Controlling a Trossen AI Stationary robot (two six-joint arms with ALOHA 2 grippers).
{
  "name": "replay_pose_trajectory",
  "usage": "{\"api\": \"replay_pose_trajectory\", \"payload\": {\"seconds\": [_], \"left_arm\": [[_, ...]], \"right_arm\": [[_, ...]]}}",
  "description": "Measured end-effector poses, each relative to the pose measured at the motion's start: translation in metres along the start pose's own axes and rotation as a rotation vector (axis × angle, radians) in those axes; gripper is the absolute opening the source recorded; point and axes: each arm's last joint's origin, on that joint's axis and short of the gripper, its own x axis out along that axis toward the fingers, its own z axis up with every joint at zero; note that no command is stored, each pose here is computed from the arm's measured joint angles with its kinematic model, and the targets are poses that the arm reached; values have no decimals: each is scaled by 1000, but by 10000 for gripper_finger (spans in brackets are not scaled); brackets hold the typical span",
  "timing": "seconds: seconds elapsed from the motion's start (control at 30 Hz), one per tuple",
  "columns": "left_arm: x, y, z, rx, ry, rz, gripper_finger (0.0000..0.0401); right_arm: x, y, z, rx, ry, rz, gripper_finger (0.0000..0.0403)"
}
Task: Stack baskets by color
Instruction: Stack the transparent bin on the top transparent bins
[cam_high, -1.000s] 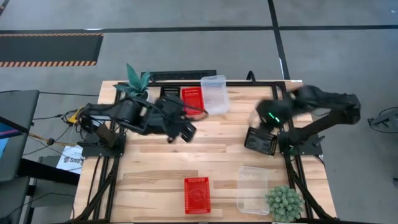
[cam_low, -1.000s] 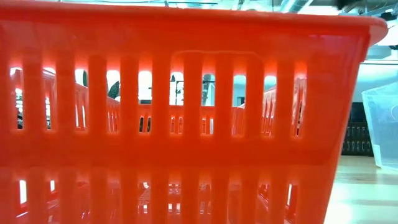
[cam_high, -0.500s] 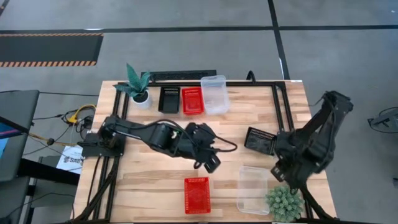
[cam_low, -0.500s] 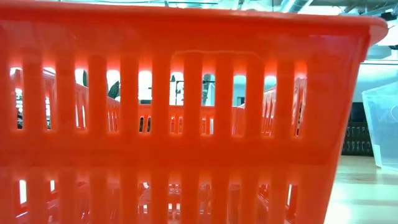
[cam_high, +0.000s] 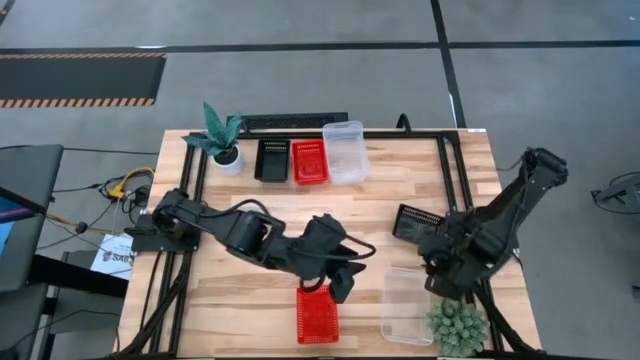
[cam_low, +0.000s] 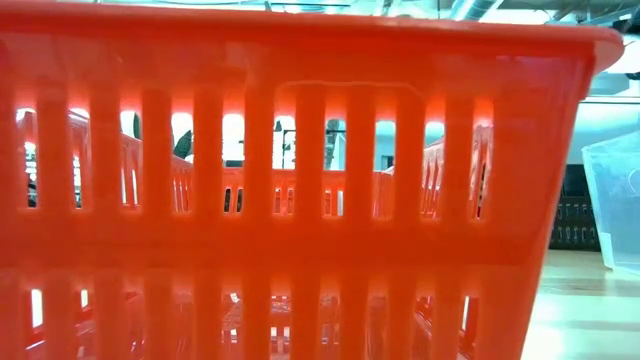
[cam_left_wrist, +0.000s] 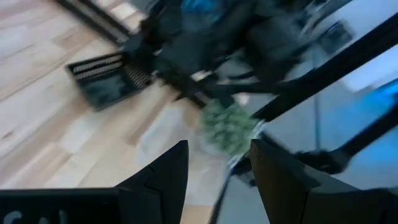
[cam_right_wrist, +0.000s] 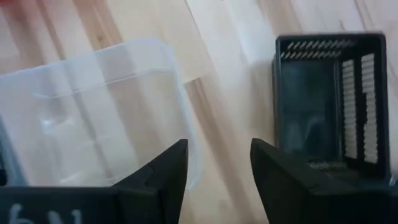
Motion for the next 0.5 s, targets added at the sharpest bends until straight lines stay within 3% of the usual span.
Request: {"api": "replay_pose_trajectory", "payload": {"seconds": [0.23, 0.37, 0.5], "left_arm": [[-24, -13, -7, -13, -46, -23, 159], [-41, -18, -7, -15, -77, -36, 159], [-57, -23, -10, -11, -125, -24, 159]], "right_arm": [[33, -26, 21, -26, 51, 75, 199], [37, -19, 29, -64, 23, 198, 199], [45, -8, 29, -152, 24, 203, 199]]}}
